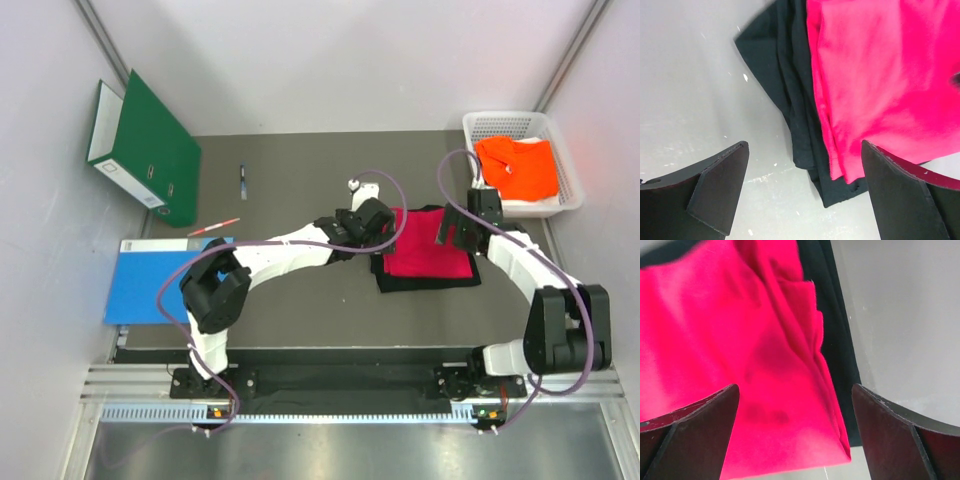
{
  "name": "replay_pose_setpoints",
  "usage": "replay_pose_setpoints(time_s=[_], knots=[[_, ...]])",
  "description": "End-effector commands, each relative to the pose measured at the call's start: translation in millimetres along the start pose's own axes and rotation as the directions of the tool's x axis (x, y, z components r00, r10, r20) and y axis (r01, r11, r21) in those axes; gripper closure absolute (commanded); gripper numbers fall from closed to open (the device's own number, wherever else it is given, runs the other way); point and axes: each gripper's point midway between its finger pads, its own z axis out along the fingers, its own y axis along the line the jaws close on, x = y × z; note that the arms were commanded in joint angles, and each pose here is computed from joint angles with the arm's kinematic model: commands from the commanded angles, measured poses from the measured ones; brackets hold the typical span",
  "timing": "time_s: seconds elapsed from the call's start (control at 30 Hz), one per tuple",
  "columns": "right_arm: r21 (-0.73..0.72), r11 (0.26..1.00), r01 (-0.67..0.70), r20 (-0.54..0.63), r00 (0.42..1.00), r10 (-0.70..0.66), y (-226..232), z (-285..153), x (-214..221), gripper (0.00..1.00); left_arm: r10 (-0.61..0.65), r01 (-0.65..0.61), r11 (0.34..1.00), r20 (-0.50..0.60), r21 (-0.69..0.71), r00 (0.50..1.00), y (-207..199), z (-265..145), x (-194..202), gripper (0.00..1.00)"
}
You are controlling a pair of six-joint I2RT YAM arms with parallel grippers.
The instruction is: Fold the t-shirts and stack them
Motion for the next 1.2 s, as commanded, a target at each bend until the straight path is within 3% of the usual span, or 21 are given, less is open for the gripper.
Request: replay_pose_setpoints(time_s=[0.0, 0.2, 0.23, 0.3, 0.4, 0.67, 0.7, 0.77, 0.8, 0.83, 0.93, 1.03, 1.17], knots=[[0.082, 0.997, -0.006, -0.086, 0.996, 0.013, -14.1, 23.0, 15.9, 0.06, -0.024, 0.024, 1.000, 0.086, 0.001, 0.996, 8.8, -20.8, -32.0, 0.02], [0.122, 0.992, 0.024, -0.203, 0.979, 0.002, -18.5, 45.4, 36.4, 0.11, -0.038, 0.038, 0.999, 0.108, -0.004, 0.993, 24.4, -31.9, -41.2, 0.02], [0.122, 0.992, 0.028, -0.211, 0.978, -0.002, -19.0, 46.1, 38.6, 0.45, -0.042, 0.043, 0.999, 0.111, -0.004, 0.993, 26.0, -33.3, -42.3, 0.02], [0.151, 0.988, 0.028, -0.216, 0.976, 0.005, -24.3, 43.5, 41.4, 0.84, -0.052, 0.053, 0.999, 0.123, -0.005, 0.991, 32.5, -36.0, -46.3, 0.02], [0.222, 0.974, 0.049, -0.221, 0.975, 0.001, -38.7, 33.6, 42.4, 0.99, -0.067, 0.068, 0.998, 0.130, -0.004, 0.989, 40.0, -37.7, -51.3, 0.02], [0.449, 0.894, -0.010, -0.116, 0.991, 0.069, -77.3, -3.8, 23.2, 1.00, -0.070, 0.069, 0.998, 0.135, 0.008, 0.988, 49.6, -42.2, -60.7, 0.02], [0.447, 0.894, -0.014, -0.109, 0.992, 0.071, -76.8, -6.8, 20.4, 0.99, -0.070, 0.070, 0.998, 0.135, 0.007, 0.988, 51.0, -43.3, -61.4, 0.02], [0.433, 0.901, -0.021, -0.092, 0.993, 0.067, -73.5, -14.7, 11.3, 0.77, -0.072, 0.072, 0.997, 0.139, 0.009, 0.988, 53.5, -45.1, -63.0, 0.02], [0.417, 0.909, -0.023, -0.091, 0.994, 0.067, -70.6, -17.1, 10.7, 0.64, -0.077, 0.076, 0.997, 0.140, 0.015, 0.987, 53.6, -46.7, -64.2, 0.02], [0.403, 0.915, -0.027, -0.083, 0.994, 0.066, -68.6, -21.0, 8.0, 0.39, -0.078, 0.077, 0.997, 0.143, 0.015, 0.987, 54.8, -47.8, -65.7, 0.02], [0.313, 0.948, -0.059, -0.020, 0.997, 0.069, -55.1, -41.0, -4.5, 0.01, -0.079, 0.078, 0.997, 0.149, 0.012, 0.986, 59.6, -51.2, -67.8, 0.02], [0.237, 0.968, -0.086, 0.078, 0.995, 0.069, -47.8, -71.2, -22.9, 0.00, -0.084, 0.084, 0.996, 0.151, 0.006, 0.985, 65.6, -52.7, -68.3, 0.02], [0.030, 0.997, -0.065, 0.240, 0.969, 0.056, -17.7, -102.0, -54.6, 0.00, -0.086, 0.087, 0.996, 0.149, 0.000, 0.985, 69.9, -52.3, -66.4, 0.02]])
